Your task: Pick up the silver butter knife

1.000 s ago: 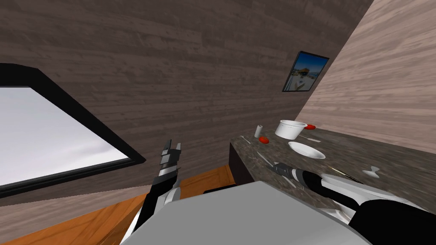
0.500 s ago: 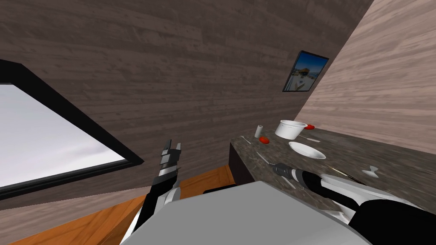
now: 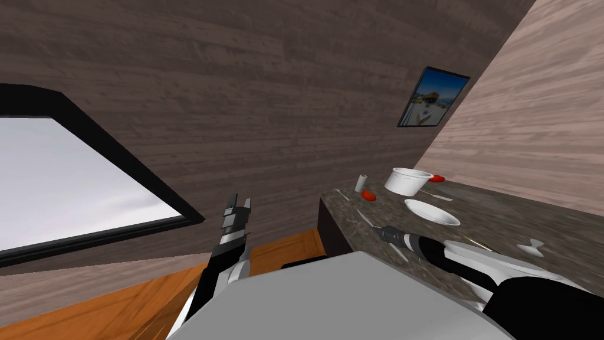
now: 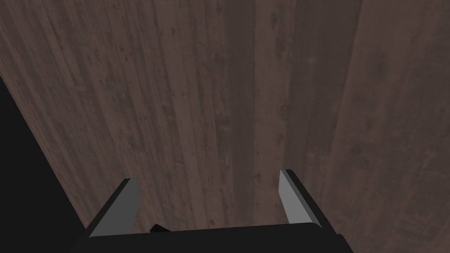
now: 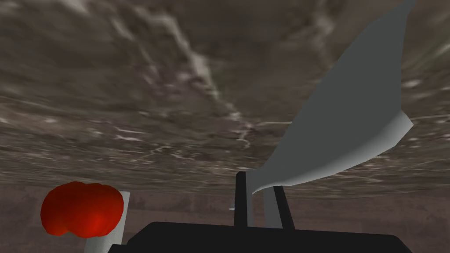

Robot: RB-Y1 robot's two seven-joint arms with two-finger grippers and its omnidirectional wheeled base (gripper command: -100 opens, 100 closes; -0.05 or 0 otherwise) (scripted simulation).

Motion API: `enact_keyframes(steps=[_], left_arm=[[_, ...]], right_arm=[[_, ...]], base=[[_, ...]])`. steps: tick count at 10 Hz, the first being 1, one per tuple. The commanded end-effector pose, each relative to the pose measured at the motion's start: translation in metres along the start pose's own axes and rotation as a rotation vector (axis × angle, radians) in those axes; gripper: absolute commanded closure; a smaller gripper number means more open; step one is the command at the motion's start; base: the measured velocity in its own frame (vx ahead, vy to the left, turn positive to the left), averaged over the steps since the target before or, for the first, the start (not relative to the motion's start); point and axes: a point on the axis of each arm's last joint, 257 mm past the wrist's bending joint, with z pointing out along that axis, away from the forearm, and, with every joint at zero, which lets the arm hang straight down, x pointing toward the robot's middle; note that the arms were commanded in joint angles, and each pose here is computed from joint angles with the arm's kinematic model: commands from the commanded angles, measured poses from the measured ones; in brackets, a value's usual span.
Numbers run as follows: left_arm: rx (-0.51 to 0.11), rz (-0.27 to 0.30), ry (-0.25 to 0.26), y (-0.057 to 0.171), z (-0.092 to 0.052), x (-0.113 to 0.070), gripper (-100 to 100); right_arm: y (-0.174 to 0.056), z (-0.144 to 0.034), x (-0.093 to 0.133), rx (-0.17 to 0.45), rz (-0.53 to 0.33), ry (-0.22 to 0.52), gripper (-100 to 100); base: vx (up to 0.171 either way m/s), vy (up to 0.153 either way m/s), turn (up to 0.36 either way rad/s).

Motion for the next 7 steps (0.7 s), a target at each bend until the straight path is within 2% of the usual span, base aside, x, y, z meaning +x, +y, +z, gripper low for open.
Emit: enact_keyframes(steps=[1,7], left_arm=[[0.000,0.000,0.000,0.000,0.000,0.000,0],[0.000,0.000,0.000,0.000,0.000,0.000,0]], right_arm=[[-0.006,-0.002,-0.002,0.014,0.017,0.001,100],[-0.026,-0.007,-0.012,0.065,0.067,-0.002,100]], base=[[-0.088,-0.036,0.126],[-0.096,0.010,0.114]])
